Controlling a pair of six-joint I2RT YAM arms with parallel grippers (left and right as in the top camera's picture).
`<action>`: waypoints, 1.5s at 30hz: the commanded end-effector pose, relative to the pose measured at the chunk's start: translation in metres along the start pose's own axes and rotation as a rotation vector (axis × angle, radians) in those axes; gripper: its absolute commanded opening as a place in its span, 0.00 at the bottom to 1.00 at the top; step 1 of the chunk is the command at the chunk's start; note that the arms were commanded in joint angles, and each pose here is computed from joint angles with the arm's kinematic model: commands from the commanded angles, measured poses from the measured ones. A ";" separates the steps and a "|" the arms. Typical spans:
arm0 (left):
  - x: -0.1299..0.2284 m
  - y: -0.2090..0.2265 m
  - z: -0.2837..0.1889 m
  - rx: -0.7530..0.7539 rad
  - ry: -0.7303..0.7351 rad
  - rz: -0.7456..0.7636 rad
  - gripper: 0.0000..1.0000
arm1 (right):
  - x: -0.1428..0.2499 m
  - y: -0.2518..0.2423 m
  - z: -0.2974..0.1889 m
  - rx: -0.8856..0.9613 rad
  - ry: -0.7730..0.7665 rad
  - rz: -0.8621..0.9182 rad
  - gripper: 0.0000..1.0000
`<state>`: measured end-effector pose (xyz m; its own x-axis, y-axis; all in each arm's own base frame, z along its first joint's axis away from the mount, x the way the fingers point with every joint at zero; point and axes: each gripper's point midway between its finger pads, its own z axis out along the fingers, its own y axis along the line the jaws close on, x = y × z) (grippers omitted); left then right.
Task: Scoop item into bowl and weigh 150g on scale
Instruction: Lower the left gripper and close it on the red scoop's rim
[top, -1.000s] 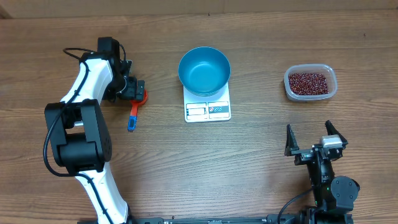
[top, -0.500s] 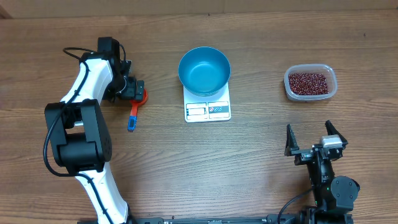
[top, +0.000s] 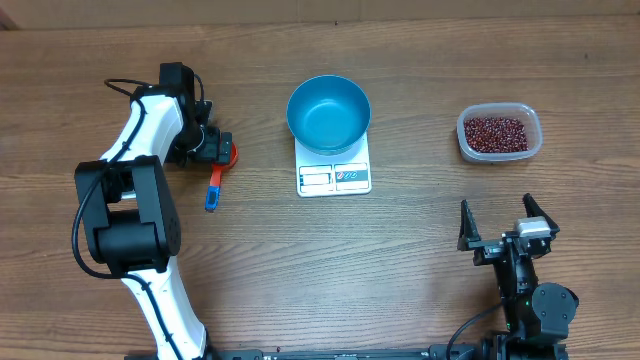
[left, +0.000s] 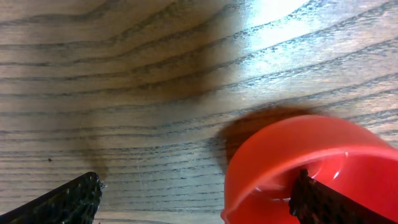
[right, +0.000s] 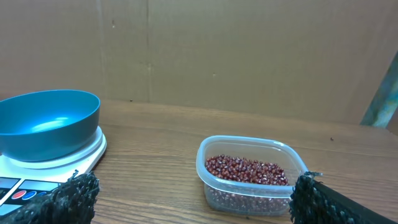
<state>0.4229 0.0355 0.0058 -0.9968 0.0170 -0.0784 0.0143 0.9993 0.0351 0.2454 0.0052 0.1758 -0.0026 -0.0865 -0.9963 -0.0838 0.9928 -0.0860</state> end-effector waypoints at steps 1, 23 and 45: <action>0.002 0.001 0.007 -0.007 0.014 0.020 1.00 | 0.002 0.001 0.000 -0.002 -0.004 -0.001 1.00; 0.002 0.000 0.007 -0.004 0.015 0.021 0.69 | 0.002 0.001 0.000 -0.002 -0.004 -0.001 1.00; 0.002 -0.006 0.006 -0.004 0.014 0.039 0.45 | 0.002 0.001 0.000 -0.002 -0.004 -0.001 1.00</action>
<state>0.4234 0.0340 0.0059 -0.9962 0.0368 -0.0794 0.0340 0.9988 0.0365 0.2454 0.0052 0.1757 -0.0030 -0.0861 -0.9963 -0.0838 0.9928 -0.0855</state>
